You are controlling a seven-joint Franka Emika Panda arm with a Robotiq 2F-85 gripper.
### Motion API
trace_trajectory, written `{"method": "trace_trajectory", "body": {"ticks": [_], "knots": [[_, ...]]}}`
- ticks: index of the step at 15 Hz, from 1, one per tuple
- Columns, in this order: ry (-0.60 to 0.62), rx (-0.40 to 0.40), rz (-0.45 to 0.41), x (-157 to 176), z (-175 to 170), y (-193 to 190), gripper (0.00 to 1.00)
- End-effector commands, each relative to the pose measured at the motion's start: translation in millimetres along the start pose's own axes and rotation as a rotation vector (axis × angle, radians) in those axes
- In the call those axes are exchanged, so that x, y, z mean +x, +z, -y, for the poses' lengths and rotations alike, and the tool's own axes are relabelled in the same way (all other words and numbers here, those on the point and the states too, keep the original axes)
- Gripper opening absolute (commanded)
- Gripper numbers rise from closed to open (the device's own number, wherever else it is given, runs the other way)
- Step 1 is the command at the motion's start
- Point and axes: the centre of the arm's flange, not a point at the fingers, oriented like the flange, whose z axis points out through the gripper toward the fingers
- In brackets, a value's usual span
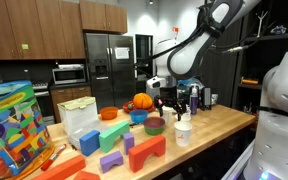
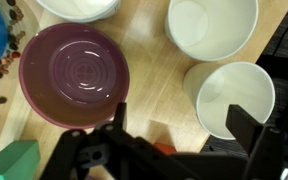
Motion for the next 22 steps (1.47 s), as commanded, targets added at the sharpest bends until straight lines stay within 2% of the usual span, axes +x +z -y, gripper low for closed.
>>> {"method": "trace_trajectory", "body": {"ticks": [1, 14, 15, 16, 18, 22], "knots": [[-0.028, -0.006, -0.018, -11, 9, 12, 1.0], [-0.07, 0.049, -0.103, -24, 15, 42, 1.0], [-0.071, 0.052, -0.106, -24, 15, 43, 0.75], [-0.073, 0.054, -0.107, -25, 16, 45, 0.74], [-0.076, 0.054, -0.11, -27, 16, 46, 0.61], [-0.084, 0.052, -0.11, -28, 16, 47, 0.28]]}}
